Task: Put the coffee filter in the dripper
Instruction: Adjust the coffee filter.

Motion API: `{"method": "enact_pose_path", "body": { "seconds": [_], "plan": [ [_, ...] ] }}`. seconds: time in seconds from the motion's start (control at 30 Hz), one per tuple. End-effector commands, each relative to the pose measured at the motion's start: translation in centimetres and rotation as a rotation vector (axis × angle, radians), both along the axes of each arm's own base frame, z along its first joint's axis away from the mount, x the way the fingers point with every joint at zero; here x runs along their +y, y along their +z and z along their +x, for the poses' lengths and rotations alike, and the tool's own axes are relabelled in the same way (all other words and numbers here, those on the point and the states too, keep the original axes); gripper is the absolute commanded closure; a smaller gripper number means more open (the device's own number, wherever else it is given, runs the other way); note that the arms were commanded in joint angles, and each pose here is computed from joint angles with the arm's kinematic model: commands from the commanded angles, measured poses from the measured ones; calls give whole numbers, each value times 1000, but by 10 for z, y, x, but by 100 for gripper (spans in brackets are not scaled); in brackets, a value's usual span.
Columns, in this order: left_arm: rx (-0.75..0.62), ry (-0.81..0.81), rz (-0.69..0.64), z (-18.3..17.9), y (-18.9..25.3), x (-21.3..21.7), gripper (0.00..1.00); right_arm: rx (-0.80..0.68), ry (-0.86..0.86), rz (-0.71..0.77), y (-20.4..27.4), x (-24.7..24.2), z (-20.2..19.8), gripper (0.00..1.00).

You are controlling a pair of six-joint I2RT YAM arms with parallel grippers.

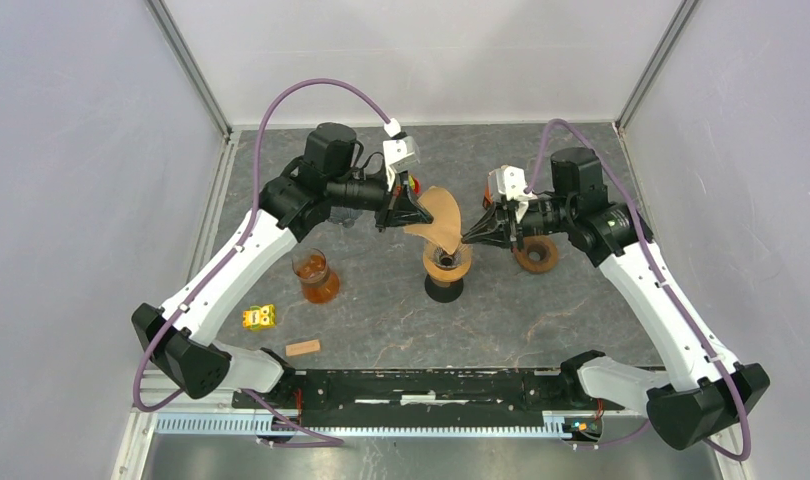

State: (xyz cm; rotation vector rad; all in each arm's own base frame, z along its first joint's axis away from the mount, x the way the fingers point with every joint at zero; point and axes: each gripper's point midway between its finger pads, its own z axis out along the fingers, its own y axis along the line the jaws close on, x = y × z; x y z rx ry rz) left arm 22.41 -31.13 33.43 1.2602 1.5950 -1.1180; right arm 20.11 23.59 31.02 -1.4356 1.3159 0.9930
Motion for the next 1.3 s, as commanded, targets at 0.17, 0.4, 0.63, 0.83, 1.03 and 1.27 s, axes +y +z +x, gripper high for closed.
{"method": "enact_pose_path", "body": {
  "seconds": [0.17,0.4,0.63,0.83,1.03,1.27],
  "plan": [
    [16,31,-35,6,6,-4,98,-9,-45,19,10,4,14,95],
    [13,42,-33,7,6,-3,98,-41,-156,-19,6,-4,28,94],
    [43,-108,-74,-19,10,-6,98,-37,-135,-12,3,-2,26,98],
    [48,-212,-92,-38,9,-3,98,-13,-55,20,-5,2,10,100],
    [37,-278,-96,-49,5,0,98,-32,-12,32,-5,2,1,100],
    [18,-333,-98,-57,1,3,98,-52,59,38,-9,1,-12,100]
  ]
}}
